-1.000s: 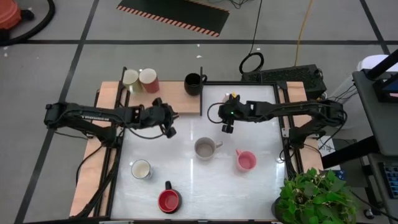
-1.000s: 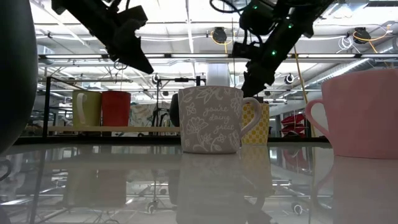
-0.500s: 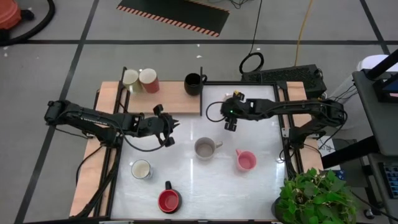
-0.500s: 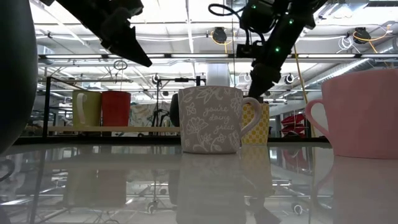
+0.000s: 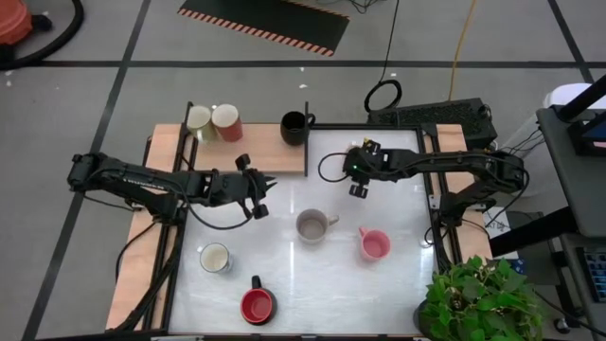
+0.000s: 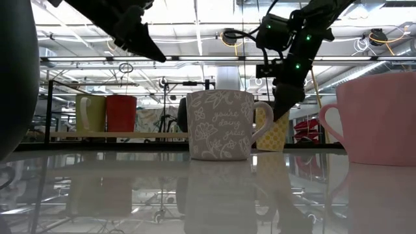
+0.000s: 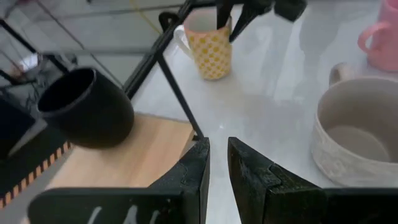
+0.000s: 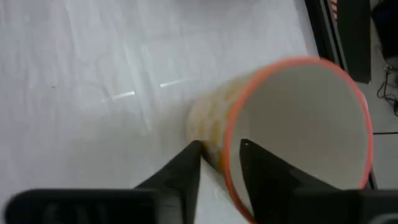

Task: Place coffee mugs
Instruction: Put the yellow patterned mug on the shelf

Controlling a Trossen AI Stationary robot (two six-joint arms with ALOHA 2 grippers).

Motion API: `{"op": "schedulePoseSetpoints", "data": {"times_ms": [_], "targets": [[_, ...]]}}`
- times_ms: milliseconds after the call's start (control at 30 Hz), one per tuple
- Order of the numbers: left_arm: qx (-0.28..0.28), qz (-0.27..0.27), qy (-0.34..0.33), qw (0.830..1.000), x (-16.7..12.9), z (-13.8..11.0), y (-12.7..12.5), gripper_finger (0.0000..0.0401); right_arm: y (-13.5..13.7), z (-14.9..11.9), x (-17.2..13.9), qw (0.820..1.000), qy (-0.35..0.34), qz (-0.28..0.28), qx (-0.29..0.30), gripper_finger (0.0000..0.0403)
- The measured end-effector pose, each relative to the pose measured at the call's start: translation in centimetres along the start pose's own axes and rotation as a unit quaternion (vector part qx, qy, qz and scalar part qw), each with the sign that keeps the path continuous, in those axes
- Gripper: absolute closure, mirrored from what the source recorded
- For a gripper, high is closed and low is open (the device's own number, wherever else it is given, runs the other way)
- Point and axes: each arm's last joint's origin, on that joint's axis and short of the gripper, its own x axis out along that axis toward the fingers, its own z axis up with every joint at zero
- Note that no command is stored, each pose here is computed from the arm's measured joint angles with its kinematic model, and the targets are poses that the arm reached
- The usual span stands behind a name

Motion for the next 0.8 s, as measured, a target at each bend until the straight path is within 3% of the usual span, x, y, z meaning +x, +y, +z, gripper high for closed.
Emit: {"op": "schedulePoseSetpoints", "data": {"times_ms": [200,433,567,800], "targets": [[0.051,0.002,-0.015,0.999,0.0,0.3,0.0,0.0339,1.0,0.0,-0.3,0.999,-0.004,0.007,-0.038,0.0390],[0.101,0.025,-0.023,0.994,0.3,0.6,0.9,0.0339,2.6,0.5,-2.2,0.996,-0.049,0.008,-0.075,0.0390],[0.101,0.071,-0.012,0.992,0.7,0.5,1.6,0.0339,3.4,0.7,-4.7,0.988,-0.108,0.015,-0.112,0.0394],[0.093,0.070,0.017,0.993,1.1,-0.1,1.6,0.0339,4.0,1.0,-9.4,0.964,-0.231,0.026,-0.128,0.0389]]}}
